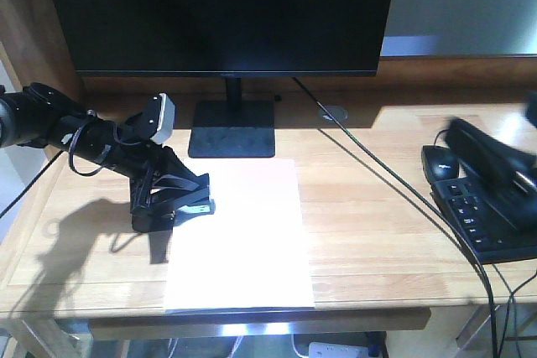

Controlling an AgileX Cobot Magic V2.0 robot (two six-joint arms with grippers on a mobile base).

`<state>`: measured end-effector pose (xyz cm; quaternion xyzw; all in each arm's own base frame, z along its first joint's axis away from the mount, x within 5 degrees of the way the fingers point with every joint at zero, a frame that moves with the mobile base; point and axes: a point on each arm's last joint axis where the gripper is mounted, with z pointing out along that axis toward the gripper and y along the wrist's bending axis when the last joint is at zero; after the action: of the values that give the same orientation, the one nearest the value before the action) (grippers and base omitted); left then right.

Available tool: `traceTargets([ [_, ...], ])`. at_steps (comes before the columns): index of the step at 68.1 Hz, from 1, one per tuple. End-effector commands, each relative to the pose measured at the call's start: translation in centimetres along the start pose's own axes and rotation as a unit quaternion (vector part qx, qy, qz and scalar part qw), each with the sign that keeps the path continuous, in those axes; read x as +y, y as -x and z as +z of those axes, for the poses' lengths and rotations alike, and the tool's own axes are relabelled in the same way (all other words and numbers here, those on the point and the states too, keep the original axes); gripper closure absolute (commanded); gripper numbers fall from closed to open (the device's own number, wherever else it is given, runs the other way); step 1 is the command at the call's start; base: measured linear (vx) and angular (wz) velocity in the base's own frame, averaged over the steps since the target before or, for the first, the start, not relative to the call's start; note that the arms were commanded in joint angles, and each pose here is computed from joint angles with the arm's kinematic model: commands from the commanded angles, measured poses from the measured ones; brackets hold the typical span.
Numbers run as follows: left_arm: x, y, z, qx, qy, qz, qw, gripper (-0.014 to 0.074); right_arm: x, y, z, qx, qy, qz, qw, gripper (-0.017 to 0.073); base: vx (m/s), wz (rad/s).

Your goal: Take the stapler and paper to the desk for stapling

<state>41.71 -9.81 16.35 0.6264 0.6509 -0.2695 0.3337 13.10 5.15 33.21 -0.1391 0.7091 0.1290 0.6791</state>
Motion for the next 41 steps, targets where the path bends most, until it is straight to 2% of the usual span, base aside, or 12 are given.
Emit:
traceTargets([
  [1, 0.2, 3.1, -2.1, -0.036, 0.026, 0.017, 0.999, 0.0601, -0.2, -0.1, -2.3, -0.037, -0.016, -0.028, 0.999, -0.0020, 0.00, 0.00],
  [17, 0.2, 3.1, -2.1, -0.036, 0.026, 0.017, 0.999, 0.0601, -0.1, -3.9, -6.6, -0.084, -0.017, -0.028, 0.996, -0.0020, 0.00, 0.00],
  [26, 0.2, 3.1, -2.1, -0.036, 0.026, 0.017, 0.999, 0.0601, 0.0, -6.3, -7.5, -0.088, -0.014, -0.019, 0.996, -0.0020, 0.00, 0.00],
  [41, 0.2, 3.1, -2.1, -0.036, 0.026, 0.017, 0.999, 0.0601, 0.2, -8.4, -7.7, -0.079, -0.003, -0.020, 0.997, -0.0020, 0.00, 0.00],
])
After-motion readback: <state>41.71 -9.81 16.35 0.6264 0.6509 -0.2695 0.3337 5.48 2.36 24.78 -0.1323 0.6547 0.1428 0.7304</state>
